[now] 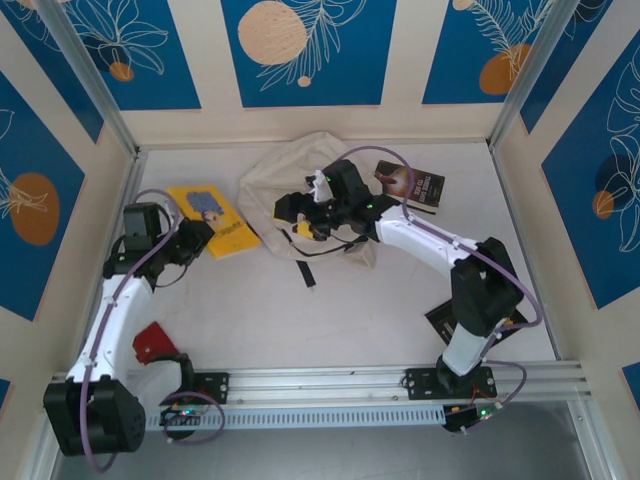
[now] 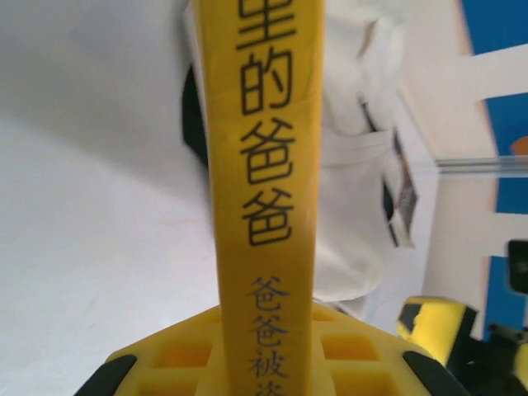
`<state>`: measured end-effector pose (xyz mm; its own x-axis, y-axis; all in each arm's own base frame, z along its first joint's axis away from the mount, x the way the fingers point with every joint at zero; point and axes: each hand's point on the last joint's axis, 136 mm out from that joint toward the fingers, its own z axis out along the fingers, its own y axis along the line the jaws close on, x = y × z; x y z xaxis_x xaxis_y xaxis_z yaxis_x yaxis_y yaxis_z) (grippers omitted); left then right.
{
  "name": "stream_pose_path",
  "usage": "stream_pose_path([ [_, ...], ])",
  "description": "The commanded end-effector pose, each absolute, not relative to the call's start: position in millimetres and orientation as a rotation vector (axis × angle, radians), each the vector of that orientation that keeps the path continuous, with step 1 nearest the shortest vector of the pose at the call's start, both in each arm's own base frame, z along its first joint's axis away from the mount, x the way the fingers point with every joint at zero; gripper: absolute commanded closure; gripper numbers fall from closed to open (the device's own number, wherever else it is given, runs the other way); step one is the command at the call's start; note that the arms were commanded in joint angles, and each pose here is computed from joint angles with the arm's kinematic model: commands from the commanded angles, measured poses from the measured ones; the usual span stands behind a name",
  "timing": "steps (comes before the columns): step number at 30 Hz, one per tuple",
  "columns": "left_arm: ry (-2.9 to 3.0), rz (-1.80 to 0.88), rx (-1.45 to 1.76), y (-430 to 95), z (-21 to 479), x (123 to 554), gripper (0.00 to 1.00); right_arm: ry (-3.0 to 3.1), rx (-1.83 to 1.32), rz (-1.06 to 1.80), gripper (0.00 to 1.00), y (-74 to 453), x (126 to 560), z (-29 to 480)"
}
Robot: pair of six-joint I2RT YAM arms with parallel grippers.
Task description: Pack books, pencil case, and school supplies into a backpack
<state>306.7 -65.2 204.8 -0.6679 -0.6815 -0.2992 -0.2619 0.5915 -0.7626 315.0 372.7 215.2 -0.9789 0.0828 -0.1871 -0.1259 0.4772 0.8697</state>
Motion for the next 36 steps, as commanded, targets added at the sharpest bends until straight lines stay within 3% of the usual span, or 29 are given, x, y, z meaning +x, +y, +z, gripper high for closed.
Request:
stream_pose_path([
  [1, 1.995, -1.104, -0.721, -74.6, 273.4, 326.2, 0.91, 2.402, 0.020, 1.744, 0.10, 379.8, 307.2, 248.0],
  [9, 1.801, -1.209, -0.652, -94.3, 341.1, 343.2, 0.89, 2.317, 0.120, 2.146, 0.02, 412.8, 302.7, 284.6],
  [19, 1.756, -1.257, -0.678, -109.9, 353.4, 361.2, 0.89, 2.251, 0.267, 2.222, 0.05, 433.7, 334.9, 298.7],
  [24, 1.741, -1.256, -0.690, -112.7, 353.7, 360.1, 0.89, 2.245, 0.340, 2.224, 0.13, 436.9, 342.3, 293.9],
  [29, 1.741, -1.259, -0.709, -114.4, 345.5, 362.1, 0.89, 2.180, 0.398, 2.279, 0.32, 436.4, 350.8, 297.8],
  [36, 1.722, -1.286, -0.705, -118.6, 345.0, 367.4, 0.88, 2.176, 0.428, 2.283, 0.45, 435.6, 355.1, 299.7],
])
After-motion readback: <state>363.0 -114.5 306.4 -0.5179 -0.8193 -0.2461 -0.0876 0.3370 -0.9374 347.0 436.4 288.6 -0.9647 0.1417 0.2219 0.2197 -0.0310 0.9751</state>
